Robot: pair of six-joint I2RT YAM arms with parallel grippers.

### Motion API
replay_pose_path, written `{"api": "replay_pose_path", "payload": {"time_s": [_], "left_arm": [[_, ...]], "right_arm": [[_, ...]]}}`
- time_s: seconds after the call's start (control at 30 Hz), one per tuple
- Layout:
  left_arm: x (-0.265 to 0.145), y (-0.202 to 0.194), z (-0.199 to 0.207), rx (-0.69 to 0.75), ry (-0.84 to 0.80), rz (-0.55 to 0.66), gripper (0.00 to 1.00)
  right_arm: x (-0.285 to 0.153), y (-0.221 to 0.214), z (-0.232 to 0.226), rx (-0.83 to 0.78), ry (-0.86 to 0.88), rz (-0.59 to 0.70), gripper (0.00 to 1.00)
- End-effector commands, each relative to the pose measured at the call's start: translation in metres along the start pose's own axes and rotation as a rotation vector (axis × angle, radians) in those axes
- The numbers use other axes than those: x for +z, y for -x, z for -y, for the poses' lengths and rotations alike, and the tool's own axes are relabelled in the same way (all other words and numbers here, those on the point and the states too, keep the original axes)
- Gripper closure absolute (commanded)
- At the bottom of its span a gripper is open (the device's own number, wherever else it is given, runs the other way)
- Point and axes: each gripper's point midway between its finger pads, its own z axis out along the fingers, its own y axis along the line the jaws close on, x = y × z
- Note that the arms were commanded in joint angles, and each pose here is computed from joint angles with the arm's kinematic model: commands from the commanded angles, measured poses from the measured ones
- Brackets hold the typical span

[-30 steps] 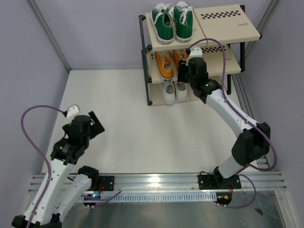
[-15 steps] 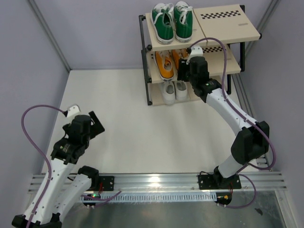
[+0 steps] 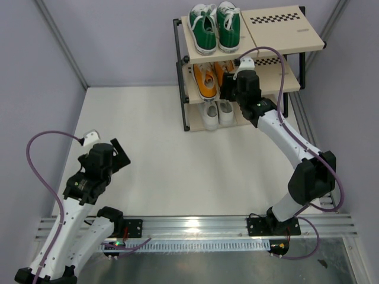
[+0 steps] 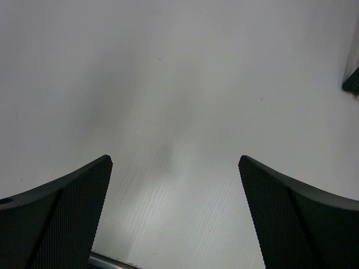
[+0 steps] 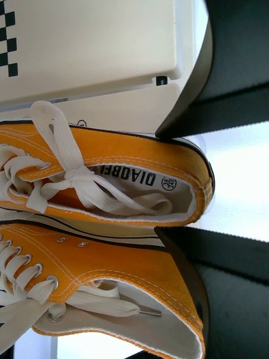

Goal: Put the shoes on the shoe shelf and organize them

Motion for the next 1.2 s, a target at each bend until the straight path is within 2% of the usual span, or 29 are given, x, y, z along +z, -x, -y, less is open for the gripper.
{"api": "replay_pose_path", "payload": {"time_s": [0.0,0.07,0.3,0.47,0.7,0.77,0.97,1.1,1.17], "left_arm": [[-0.001,0.007,0.005,-0.01,-0.028,0.032,0.01],[-0.001,0.007,0.004,-0.011,-0.03,0.032,0.01],[-0.002,0.005,0.016,0.004,-0.094,0.014,0.01],[-0.006,0.011,0.047,0.031,-0.221,-0.024,0.01],[-0.018,0.047,0.084,0.123,-0.34,-0.013,0.01],[-0.025,0.057,0.094,0.125,-0.378,-0.008,0.01],[-0.029,0.066,0.1,0.12,-0.402,0.021,0.01],[-0.022,0.054,0.095,0.114,-0.39,0.01,0.01],[-0.02,0.048,0.092,0.103,-0.389,0.009,0.01]], "right_arm": [[-0.009,0.0,-0.016,0.06,0.068,-0.032,0.32],[-0.013,-0.001,-0.015,0.051,0.064,-0.043,0.18],[-0.059,0.013,-0.01,0.059,0.079,-0.03,0.0],[-0.118,0.021,0.003,0.076,0.08,-0.015,0.0],[-0.188,-0.005,0.012,0.076,0.146,-0.04,0.0],[-0.211,-0.002,0.016,0.086,0.158,0.001,0.0],[-0.245,-0.016,0.044,0.073,0.09,0.107,0.0],[-0.256,-0.04,0.039,0.058,0.174,0.167,0.0],[-0.253,-0.06,0.036,0.057,0.204,0.144,0.0]]}}
